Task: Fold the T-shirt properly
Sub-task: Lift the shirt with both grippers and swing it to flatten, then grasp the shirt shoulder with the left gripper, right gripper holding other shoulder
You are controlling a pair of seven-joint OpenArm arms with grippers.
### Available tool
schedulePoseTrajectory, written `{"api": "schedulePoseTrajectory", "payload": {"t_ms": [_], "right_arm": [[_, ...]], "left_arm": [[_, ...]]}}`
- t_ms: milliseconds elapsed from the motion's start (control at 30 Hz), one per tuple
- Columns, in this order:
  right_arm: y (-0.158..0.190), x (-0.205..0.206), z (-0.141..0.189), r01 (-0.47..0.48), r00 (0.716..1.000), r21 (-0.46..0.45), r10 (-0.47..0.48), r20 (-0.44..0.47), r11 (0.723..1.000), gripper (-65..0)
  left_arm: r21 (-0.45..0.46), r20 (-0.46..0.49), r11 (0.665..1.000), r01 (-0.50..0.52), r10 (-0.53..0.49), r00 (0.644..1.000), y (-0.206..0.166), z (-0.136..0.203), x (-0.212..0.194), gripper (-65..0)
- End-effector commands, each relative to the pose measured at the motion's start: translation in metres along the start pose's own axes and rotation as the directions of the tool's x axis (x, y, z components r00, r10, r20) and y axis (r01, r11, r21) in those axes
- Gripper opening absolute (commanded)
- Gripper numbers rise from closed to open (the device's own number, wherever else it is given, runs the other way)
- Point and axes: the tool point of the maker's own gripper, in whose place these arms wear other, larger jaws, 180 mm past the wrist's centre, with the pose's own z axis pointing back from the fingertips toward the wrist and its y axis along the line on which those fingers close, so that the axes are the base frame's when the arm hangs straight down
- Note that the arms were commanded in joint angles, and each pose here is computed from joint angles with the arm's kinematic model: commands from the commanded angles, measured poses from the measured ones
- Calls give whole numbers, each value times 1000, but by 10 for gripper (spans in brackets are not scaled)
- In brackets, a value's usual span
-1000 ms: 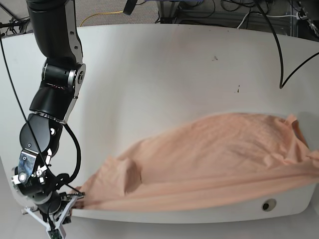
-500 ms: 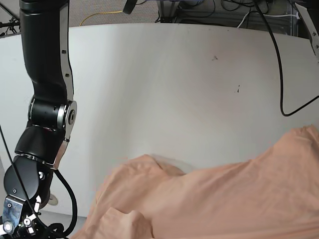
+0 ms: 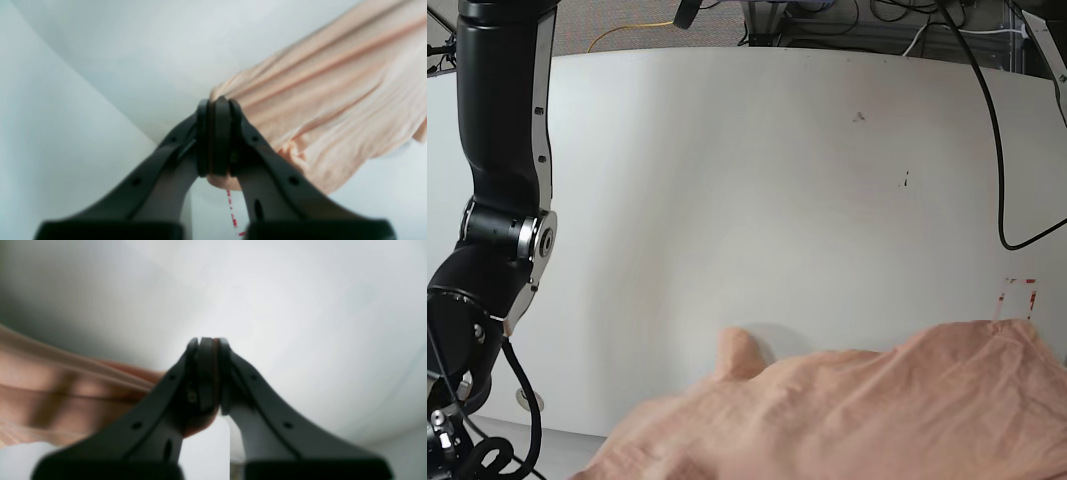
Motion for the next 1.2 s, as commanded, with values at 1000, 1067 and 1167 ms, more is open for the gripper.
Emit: {"api": "schedulePoseTrajectory", "payload": {"t_ms": [1000, 1067, 1167], "right_arm": [[188, -316, 140, 154, 820, 206, -8, -573, 966, -650], [192, -318, 143, 159, 823, 214, -10, -568, 964, -650], [203, -322, 148, 174, 828, 234, -13, -561, 957, -650]], "left_arm": [[-270, -647, 890, -368, 115, 754, -186, 81, -278, -650], [-270, -657, 882, -386, 125, 744, -192, 83, -282, -649], [-286, -657, 851, -440, 160, 736, -216, 81, -285, -646]]}}
